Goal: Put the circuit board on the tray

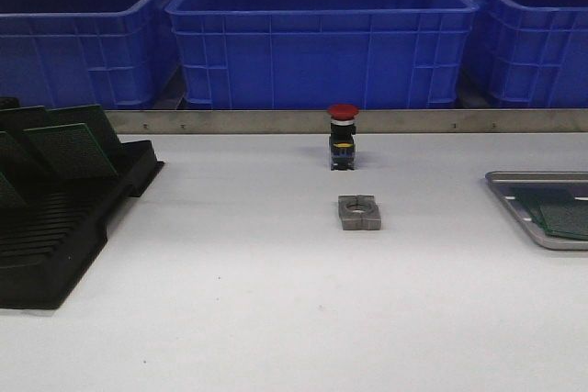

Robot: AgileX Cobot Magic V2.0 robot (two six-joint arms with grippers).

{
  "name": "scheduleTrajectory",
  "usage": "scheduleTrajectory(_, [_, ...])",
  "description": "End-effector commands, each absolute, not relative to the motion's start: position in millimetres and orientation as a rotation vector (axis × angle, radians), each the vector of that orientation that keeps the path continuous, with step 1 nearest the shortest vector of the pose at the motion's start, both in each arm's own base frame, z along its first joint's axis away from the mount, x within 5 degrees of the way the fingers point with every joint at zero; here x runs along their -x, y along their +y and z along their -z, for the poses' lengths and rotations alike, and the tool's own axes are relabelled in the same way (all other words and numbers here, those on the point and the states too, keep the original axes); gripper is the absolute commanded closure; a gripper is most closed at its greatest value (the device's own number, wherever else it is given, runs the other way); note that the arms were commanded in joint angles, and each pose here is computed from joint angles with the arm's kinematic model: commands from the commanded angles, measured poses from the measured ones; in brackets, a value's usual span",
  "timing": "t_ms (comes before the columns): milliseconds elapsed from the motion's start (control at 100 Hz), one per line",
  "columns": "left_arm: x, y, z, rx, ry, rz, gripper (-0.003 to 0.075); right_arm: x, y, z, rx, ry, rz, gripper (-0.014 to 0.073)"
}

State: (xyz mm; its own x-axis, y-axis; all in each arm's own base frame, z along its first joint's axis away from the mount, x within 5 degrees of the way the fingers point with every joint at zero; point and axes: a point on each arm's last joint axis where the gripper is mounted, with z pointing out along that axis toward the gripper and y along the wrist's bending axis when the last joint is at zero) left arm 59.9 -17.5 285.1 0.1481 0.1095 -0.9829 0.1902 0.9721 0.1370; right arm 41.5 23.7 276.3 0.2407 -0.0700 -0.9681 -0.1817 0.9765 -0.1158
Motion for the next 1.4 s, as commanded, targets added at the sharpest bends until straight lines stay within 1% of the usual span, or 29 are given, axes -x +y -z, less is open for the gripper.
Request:
scheduleTrajectory(0, [-59.5,-15.7,-294.6,-0.210,1.405,0.070,0.0741,-40.1,22.8,-285.0,0.195,1.305,-0.090,0.0657])
scheduleTrajectory(340, [-59.5,-15.6,-294.7,-0.208,1.404,0.069,0.0741,-40.1,22.8,-285.0,0.195,1.305,-0.090,0.0657])
scheduleTrajectory(390, [-60.2,-13.3,-293.7,-0.188,1.405,0.049,0.0741,-40.1,22.8,-285.0,0.195,1.305,-0.090,0.0657])
scheduleTrajectory(450, [-61.4,-10.5,-290.5,-0.203,1.411,-0.021,0.0741,-40.1,22.8,-285.0,0.195,1.305,-0.090,0.0657])
scheduleTrajectory(520, [-62.1,-9.7,-287.8,-0.155,1.436,0.021,0.0741,-40.1,22.8,-285.0,0.195,1.305,-0.090,0.0657])
scheduleTrajectory(530, [-62.2,-9.5,-286.9,-0.117,1.444,0.061,0.0741,-40.1,22.8,-285.0,0.195,1.305,-0.090,0.0657])
scheduleTrajectory(540, [-62.5,-9.2,-285.8,-0.135,1.450,0.035,0.0741,-40.1,22.8,-285.0,0.195,1.305,-0.090,0.0657])
scheduleTrajectory(550, [-62.5,-9.0,-285.5,-0.095,1.456,0.077,0.0741,-40.1,22.8,-285.0,0.195,1.305,-0.090,0.0657])
scheduleTrajectory(560, [-62.8,-8.8,-283.9,-0.120,1.464,0.045,0.0741,-40.1,22.8,-285.0,0.195,1.305,-0.090,0.0657])
scheduleTrajectory(570, [-62.9,-8.6,-283.6,-0.116,1.468,0.047,0.0741,-40.1,22.8,-285.0,0.195,1.305,-0.090,0.0657])
scheduleTrajectory(580, [-63.2,-8.4,-282.0,-0.077,1.479,0.087,0.0741,-40.1,22.8,-285.0,0.195,1.305,-0.090,0.0657])
scheduleTrajectory(590, [-63.4,-8.0,-280.8,-0.104,1.486,0.050,0.0741,-40.1,22.8,-285.0,0.195,1.305,-0.090,0.0657])
scheduleTrajectory(600, [-63.6,-7.6,-279.8,-0.062,1.493,0.089,0.0741,-40.1,22.8,-285.0,0.195,1.305,-0.090,0.0657])
scheduleTrajectory(610, [-63.7,-7.2,-279.0,-0.087,1.500,0.054,0.0741,-40.1,22.8,-285.0,0.195,1.305,-0.090,0.0657])
scheduleTrajectory(620, [-64.1,-6.9,-277.3,-0.046,1.510,0.093,0.0741,-40.1,22.8,-285.0,0.195,1.305,-0.090,0.0657])
scheduleTrajectory(630, [-64.3,-6.4,-276.0,-0.067,1.518,0.062,0.0741,-40.1,22.8,-285.0,0.195,1.305,-0.090,0.0657])
scheduleTrajectory(650, [-64.4,-5.8,-273.6,-0.019,1.528,0.101,0.0741,-40.1,22.8,-285.0,0.195,1.305,-0.090,0.0657])
scheduleTrajectory(660, [-64.2,-5.2,-272.8,-0.033,1.529,0.077,0.0741,-40.1,22.8,-285.0,0.195,1.305,-0.090,0.0657])
scheduleTrajectory(670, [-64.7,-4.9,-270.7,-0.001,1.537,0.105,0.0741,-40.1,22.8,-285.0,0.195,1.305,-0.090,0.0657])
scheduleTrajectory(680, [-64.4,-4.4,-269.9,-0.014,1.538,0.083,0.0741,-40.1,22.8,-285.0,0.195,1.305,-0.090,0.0657])
scheduleTrajectory(690, [-64.4,-4.2,-267.8,0.010,1.541,0.103,0.0741,-40.1,22.8,-285.0,0.195,1.305,-0.090,0.0657])
scheduleTrajectory(780, [-63.1,-2.8,-252.8,0.009,1.515,0.081,0.0741,-40.1,22.8,-285.0,0.195,1.305,-0.090,0.0657])
scheduleTrajectory(940, [-58.3,-2.4,-203.8,0.034,1.444,0.108,0.0741,-40.1,22.8,-285.0,0.195,1.305,-0.090,0.0657])
scheduleTrajectory(950, [-57.8,-2.4,-202.2,0.034,1.445,0.108,0.0741,-40.1,22.8,-285.0,0.195,1.305,-0.090,0.0657])
scheduleTrajectory(960, [-57.6,-2.5,-198.3,0.034,1.485,0.107,0.0741,-40.1,22.8,-285.0,0.195,1.305,-0.090,0.0657])
scheduleTrajectory(970, [-56.0,-2.5,-200.4,0.031,1.487,0.106,0.0741,-40.1,22.8,-285.0,0.195,1.305,-0.090,0.0657])
scheduleTrajectory(980, [-55.4,-2.5,-197.2,0.027,1.527,0.099,0.0741,-40.1,22.8,-285.0,0.195,1.305,-0.090,0.0657])
scheduleTrajectory(1050, [-56.1,-2.5,-193.8,0.022,1.547,0.092,0.0741,-40.2,23.1,-284.9,0.197,1.306,-0.091,0.0657])
scheduleTrajectory(1390, [-55.6,-2.6,-195.8,0.015,1.532,0.089,0.0741,-40.6,23.0,-283.2,0.197,1.310,-0.092,0.0657])
